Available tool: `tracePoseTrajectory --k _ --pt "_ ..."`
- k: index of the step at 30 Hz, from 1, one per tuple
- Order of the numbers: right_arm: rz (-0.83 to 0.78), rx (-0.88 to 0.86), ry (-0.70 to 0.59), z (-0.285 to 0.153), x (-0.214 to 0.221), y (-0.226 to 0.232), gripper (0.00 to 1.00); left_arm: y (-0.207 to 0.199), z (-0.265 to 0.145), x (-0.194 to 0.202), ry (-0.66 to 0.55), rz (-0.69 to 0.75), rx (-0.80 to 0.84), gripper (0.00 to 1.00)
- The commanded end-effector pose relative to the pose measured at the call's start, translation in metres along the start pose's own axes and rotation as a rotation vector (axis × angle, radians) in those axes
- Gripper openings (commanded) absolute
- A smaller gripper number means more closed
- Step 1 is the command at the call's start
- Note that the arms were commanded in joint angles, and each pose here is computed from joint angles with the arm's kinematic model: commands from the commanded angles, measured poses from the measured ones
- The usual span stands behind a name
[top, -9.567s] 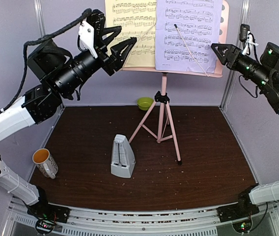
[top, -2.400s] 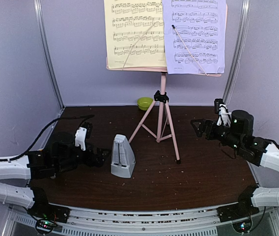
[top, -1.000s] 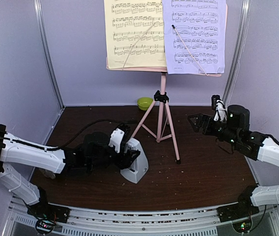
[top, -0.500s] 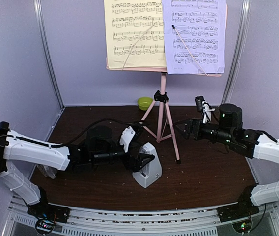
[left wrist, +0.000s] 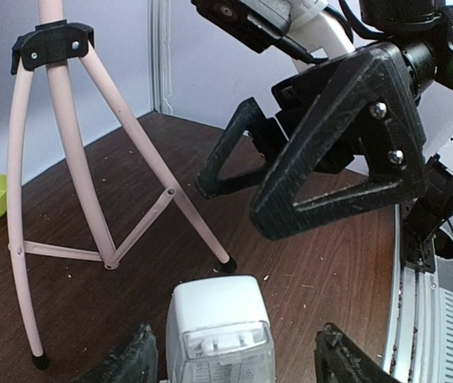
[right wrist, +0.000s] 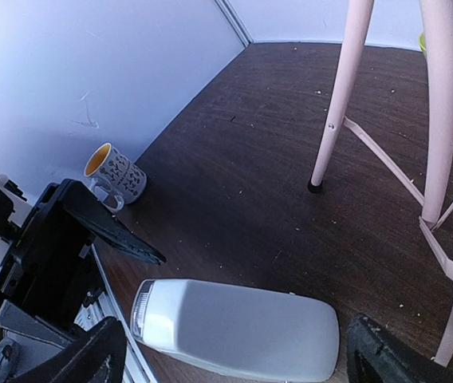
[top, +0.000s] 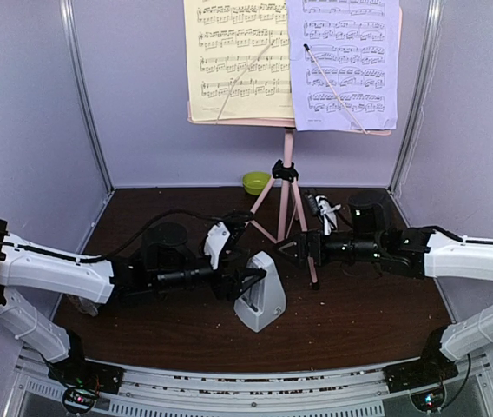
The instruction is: Set up the instrument practice props
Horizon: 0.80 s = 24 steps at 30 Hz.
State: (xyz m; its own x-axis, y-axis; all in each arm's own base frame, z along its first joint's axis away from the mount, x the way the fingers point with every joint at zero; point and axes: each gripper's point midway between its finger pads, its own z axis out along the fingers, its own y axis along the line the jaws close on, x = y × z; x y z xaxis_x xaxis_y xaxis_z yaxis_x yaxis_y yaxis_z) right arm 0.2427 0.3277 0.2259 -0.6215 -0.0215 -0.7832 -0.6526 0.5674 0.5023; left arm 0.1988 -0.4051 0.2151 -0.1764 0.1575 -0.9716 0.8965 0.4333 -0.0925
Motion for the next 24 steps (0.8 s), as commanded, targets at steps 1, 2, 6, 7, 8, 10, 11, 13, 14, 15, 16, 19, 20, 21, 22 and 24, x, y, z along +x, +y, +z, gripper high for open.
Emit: tracePoseTrajectory --k 1,2,6,7,8,10,11,13,14,15,16,19,20,21,22,24 --pt "-0.001 -0.031 0.002 0.007 -0.005 0.009 0.96 0.001 0.006 0.0 -0.025 -0.022 -0.007 0.69" --pt "0.0 -0.029 0.01 0.009 -0.003 0.008 0.95 0.001 0.008 0.002 -0.016 -0.021 -0.008 0.69" --pt "0.003 -0.024 0.03 0.017 0.005 0.004 0.95 0.0 0.013 0.003 -0.005 -0.021 -0.002 0.65" --pt "0.004 -0.025 0.034 0.019 0.006 0.004 0.94 0.0 0.013 0.002 -0.007 -0.021 -0.002 0.64" --pt "0.005 -0.026 0.038 0.02 0.008 0.004 0.94 0.0 0.013 0.003 -0.005 -0.021 -0.004 0.62" --pt "0.007 -0.034 0.041 0.023 0.008 0.005 0.94 0.001 0.013 0.004 -0.001 -0.021 -0.009 0.59" --pt "0.009 -0.035 0.043 0.025 0.009 0.005 0.94 0.002 0.013 0.005 0.0 -0.021 -0.011 0.58" --pt "0.008 -0.038 0.049 0.027 0.011 0.006 0.94 0.003 0.012 0.005 0.001 -0.02 -0.016 0.57" --pt "0.009 -0.037 0.055 0.028 0.013 0.005 0.94 0.004 0.012 0.006 0.003 -0.02 -0.022 0.56" --pt "0.01 -0.034 0.061 0.029 0.015 0.004 0.94 0.005 0.011 0.005 0.0 -0.02 -0.028 0.56" --pt "0.01 -0.031 0.066 0.03 0.017 0.002 0.94 0.006 0.01 0.004 -0.002 -0.02 -0.035 0.55" --pt "0.011 -0.017 0.082 0.033 0.025 -0.003 0.93 0.008 0.007 0.0 -0.011 -0.016 -0.052 0.52" --pt "0.009 -0.01 0.087 0.034 0.028 -0.005 0.93 0.008 0.007 -0.001 -0.012 -0.012 -0.054 0.52" --pt "0.007 -0.002 0.092 0.034 0.03 -0.008 0.93 0.009 0.006 -0.003 -0.014 -0.01 -0.055 0.51" --pt "0.003 0.01 0.1 0.035 0.034 -0.011 0.93 0.009 0.006 -0.004 -0.017 -0.007 -0.055 0.49" --pt "-0.006 0.034 0.118 0.037 0.043 -0.019 0.93 0.008 0.004 -0.006 -0.024 -0.002 -0.051 0.45"
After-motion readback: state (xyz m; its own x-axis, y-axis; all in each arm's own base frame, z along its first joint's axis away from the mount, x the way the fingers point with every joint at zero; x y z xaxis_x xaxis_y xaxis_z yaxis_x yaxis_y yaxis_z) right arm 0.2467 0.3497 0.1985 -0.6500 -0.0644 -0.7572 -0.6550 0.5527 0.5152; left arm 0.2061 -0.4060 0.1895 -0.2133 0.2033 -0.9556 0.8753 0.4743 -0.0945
